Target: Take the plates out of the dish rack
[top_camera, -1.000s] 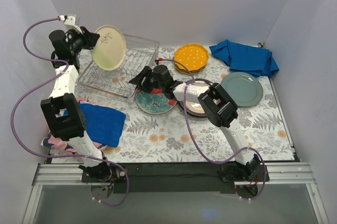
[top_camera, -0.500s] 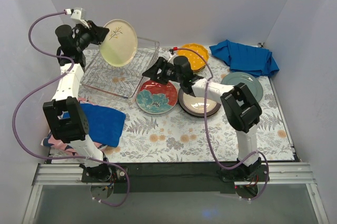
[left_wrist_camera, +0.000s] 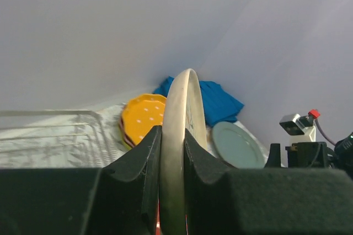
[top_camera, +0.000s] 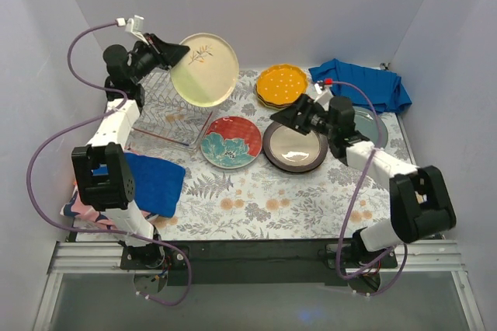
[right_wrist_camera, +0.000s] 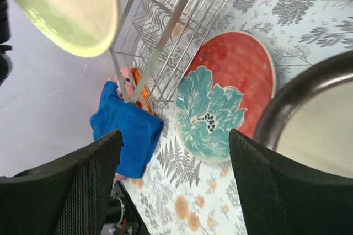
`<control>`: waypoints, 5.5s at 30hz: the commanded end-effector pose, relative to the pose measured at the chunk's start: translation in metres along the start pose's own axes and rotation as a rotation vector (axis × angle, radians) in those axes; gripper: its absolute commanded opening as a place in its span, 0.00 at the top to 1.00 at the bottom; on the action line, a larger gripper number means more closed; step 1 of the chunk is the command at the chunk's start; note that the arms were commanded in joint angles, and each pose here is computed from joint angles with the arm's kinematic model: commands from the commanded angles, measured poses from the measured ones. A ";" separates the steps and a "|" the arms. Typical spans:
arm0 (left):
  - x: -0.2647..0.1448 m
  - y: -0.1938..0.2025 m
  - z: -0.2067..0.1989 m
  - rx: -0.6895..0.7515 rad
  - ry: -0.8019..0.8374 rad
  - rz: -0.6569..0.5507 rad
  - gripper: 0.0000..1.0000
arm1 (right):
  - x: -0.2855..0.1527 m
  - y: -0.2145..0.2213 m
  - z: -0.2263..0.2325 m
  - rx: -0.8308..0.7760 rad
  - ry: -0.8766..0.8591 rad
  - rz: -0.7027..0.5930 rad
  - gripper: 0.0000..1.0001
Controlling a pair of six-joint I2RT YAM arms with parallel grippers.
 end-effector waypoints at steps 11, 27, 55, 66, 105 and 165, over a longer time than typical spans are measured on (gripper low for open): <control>0.014 0.110 -0.133 -0.200 0.226 0.080 1.00 | -0.155 -0.064 0.032 -0.185 0.130 -0.309 0.15; 0.013 0.229 -0.178 -0.347 0.270 0.218 1.00 | -0.214 -0.106 0.105 -0.350 0.159 -0.434 0.14; 0.106 0.440 -0.225 -0.397 0.480 0.500 1.00 | -0.261 -0.082 0.170 -0.511 0.089 -0.516 0.11; 0.119 0.478 -0.213 -0.420 0.466 0.552 1.00 | -0.265 -0.081 0.171 -0.532 0.116 -0.536 0.10; 0.139 0.514 -0.182 -0.223 0.340 0.597 0.71 | -0.273 -0.081 0.181 -0.567 0.128 -0.578 0.08; 0.108 0.443 -0.267 0.131 0.327 0.501 0.61 | -0.275 -0.081 0.164 -0.624 0.280 -0.520 0.04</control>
Point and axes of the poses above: each gripper's point midway between its finger pads, its own x axis out along the fingers, its own z axis along the line the jaws close on, y = z × x, the point moved 8 cm from there along -x, back along the fingers, and after that the axes turned 15 degrees about -x, right-handed, at the moved point
